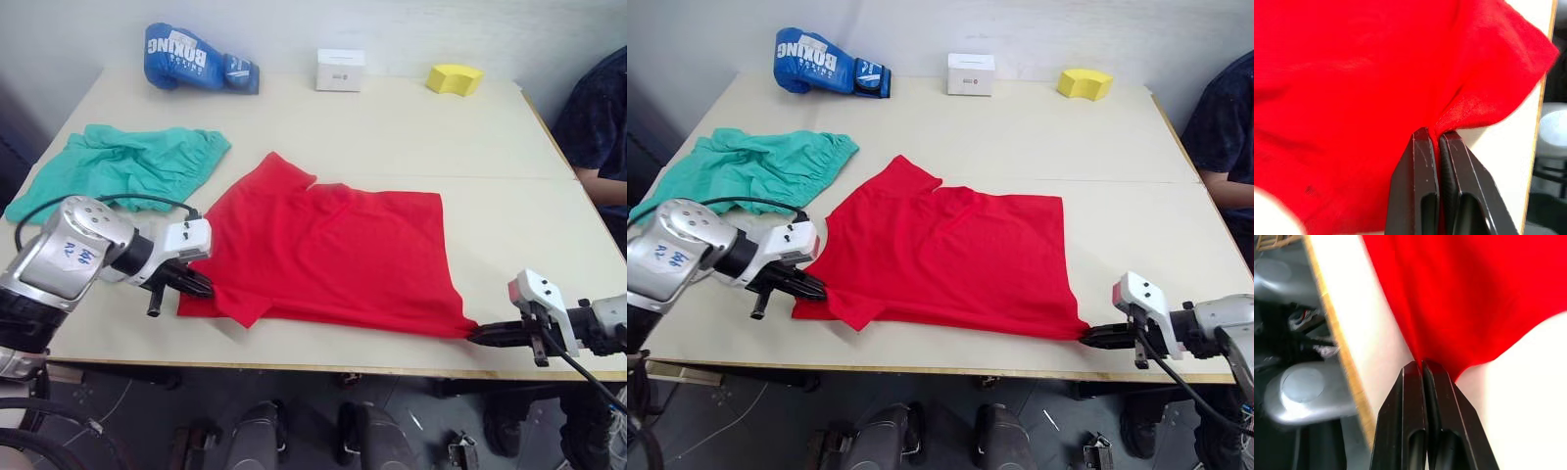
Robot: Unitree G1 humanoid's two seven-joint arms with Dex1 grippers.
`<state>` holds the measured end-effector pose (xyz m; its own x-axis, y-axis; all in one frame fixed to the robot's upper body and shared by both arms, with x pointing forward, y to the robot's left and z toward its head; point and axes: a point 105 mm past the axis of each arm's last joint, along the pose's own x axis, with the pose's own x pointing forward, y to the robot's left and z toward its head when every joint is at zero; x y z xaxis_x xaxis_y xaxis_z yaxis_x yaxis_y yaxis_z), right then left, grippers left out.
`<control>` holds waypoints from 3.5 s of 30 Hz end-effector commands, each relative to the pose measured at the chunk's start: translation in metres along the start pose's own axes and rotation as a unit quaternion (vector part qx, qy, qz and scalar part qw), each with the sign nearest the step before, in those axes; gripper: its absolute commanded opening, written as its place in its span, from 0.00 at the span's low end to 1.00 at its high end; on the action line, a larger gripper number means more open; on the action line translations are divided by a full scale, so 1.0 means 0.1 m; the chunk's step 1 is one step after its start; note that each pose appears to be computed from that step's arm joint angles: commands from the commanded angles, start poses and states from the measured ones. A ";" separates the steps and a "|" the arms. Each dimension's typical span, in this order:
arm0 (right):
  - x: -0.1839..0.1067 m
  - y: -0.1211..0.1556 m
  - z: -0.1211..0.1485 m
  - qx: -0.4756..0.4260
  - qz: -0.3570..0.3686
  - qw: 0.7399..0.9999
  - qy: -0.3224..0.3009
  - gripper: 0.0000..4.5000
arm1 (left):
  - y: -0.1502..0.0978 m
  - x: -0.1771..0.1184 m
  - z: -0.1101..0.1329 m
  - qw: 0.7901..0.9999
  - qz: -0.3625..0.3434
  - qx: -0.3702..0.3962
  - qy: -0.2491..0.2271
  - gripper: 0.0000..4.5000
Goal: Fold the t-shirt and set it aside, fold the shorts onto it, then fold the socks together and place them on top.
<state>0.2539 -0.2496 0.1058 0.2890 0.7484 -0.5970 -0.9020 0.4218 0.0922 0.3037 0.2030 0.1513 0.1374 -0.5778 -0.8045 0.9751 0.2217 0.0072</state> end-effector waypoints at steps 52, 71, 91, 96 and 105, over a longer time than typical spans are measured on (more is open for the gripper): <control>1.07 0.69 0.98 -0.185 -0.110 0.943 -0.255 0.00 | -0.11 0.03 0.02 0.930 0.228 0.022 -0.288 0.31; 0.39 -0.24 0.03 -0.121 -0.376 0.898 -0.195 0.00 | 0.07 0.15 -0.99 0.864 0.443 -0.143 -0.193 0.01; 1.07 0.55 0.52 -0.182 -0.178 0.937 -0.238 0.00 | -0.26 0.15 -0.48 0.906 0.333 -0.031 -0.260 0.01; 1.03 0.39 0.19 -0.152 -0.231 0.941 -0.193 0.00 | -0.30 0.15 -0.84 0.905 0.368 -0.067 -0.202 0.01; 0.43 -0.06 -0.31 -0.132 -0.316 0.930 -0.135 0.00 | -0.29 0.05 -1.34 0.888 0.424 -0.109 -0.141 0.01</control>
<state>0.2637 -0.2108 0.0642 0.7979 0.5705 -0.1946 -0.5897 0.6718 -0.4483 0.2590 0.2793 0.0793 0.8687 -0.3720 -0.3270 0.4834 0.7807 0.3960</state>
